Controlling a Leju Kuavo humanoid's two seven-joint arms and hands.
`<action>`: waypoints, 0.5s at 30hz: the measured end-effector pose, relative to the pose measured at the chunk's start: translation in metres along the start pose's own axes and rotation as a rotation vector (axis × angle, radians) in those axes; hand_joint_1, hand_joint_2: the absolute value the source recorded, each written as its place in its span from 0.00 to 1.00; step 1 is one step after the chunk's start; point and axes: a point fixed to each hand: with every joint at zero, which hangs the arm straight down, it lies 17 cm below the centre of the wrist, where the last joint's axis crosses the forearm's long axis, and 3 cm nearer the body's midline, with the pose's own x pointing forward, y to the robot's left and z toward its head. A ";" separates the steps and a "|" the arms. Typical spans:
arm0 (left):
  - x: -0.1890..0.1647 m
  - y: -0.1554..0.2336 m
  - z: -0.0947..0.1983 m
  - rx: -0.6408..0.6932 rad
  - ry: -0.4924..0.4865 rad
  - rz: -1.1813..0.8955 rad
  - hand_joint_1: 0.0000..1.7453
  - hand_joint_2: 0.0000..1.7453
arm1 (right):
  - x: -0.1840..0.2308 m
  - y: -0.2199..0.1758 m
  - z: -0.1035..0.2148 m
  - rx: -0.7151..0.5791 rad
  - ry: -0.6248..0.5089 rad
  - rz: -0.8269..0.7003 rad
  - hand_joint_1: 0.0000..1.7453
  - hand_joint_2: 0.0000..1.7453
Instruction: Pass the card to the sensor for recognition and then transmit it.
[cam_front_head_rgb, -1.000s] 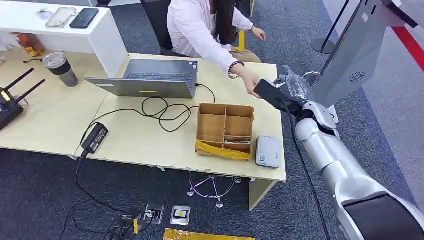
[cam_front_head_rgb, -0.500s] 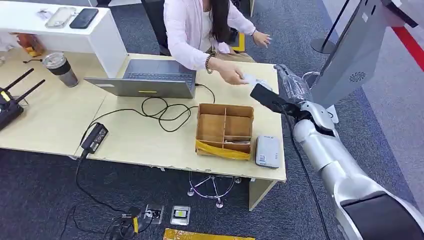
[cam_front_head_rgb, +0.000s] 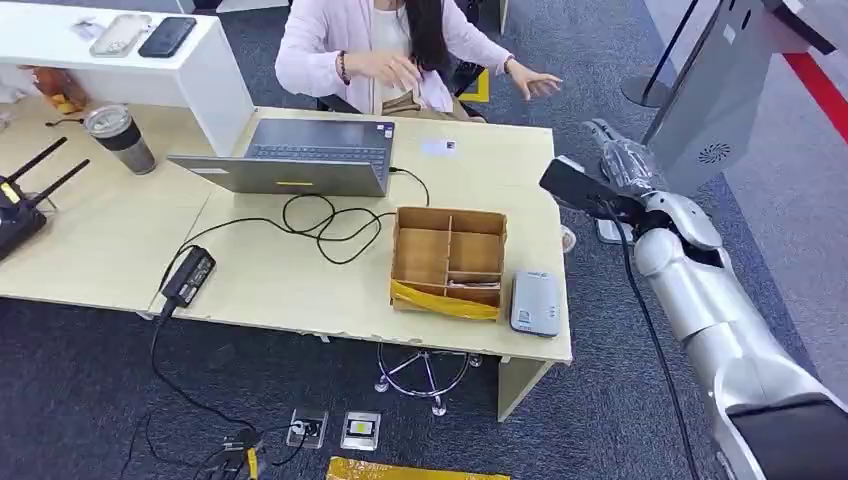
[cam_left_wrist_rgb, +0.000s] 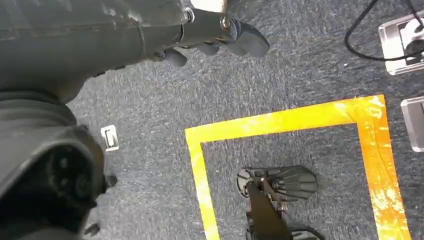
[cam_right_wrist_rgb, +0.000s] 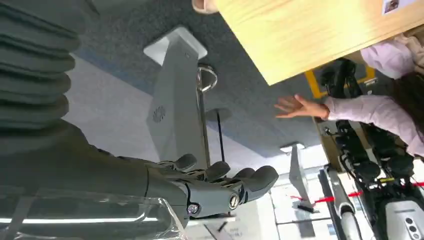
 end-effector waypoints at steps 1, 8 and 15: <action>-0.003 0.001 0.000 0.001 0.002 0.002 0.00 0.00 | -0.001 0.002 0.003 0.007 0.000 -0.016 0.00 1.00; -0.016 0.005 0.001 0.008 0.015 0.009 0.00 0.00 | 0.001 0.000 0.017 -0.010 -0.036 -0.045 0.00 1.00; -0.023 0.007 0.002 0.017 0.023 0.016 0.00 0.00 | 0.009 0.007 0.031 -0.022 -0.067 -0.090 0.00 1.00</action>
